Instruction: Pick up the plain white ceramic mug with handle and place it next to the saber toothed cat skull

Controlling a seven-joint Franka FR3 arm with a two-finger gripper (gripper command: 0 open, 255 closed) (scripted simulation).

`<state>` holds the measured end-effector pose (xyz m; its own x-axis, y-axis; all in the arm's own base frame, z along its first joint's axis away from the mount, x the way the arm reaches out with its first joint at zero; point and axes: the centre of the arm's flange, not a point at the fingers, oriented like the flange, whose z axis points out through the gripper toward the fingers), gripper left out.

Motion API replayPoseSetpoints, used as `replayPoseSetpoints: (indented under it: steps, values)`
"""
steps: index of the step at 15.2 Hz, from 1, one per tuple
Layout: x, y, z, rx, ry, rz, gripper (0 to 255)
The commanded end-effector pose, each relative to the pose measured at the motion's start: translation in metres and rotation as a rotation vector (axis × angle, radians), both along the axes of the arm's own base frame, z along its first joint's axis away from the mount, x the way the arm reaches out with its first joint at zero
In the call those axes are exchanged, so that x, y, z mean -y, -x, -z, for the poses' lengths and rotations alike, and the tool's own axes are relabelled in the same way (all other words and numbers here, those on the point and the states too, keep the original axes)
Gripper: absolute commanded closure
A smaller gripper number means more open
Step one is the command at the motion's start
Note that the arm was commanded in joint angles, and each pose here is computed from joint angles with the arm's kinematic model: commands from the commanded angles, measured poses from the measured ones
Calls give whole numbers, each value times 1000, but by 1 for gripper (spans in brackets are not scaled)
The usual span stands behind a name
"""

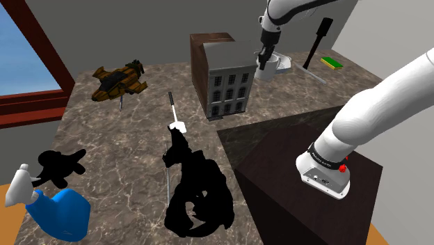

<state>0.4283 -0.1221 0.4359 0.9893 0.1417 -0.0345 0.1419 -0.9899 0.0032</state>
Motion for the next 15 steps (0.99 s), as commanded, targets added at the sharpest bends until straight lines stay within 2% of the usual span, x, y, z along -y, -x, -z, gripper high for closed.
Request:
replayPoseSetpoints:
  steps: [1, 15]
  values:
    - [-1, 1, -11, 0, 0, 0, 255]
    - [-1, 1, -85, 0, 0, 0, 255]
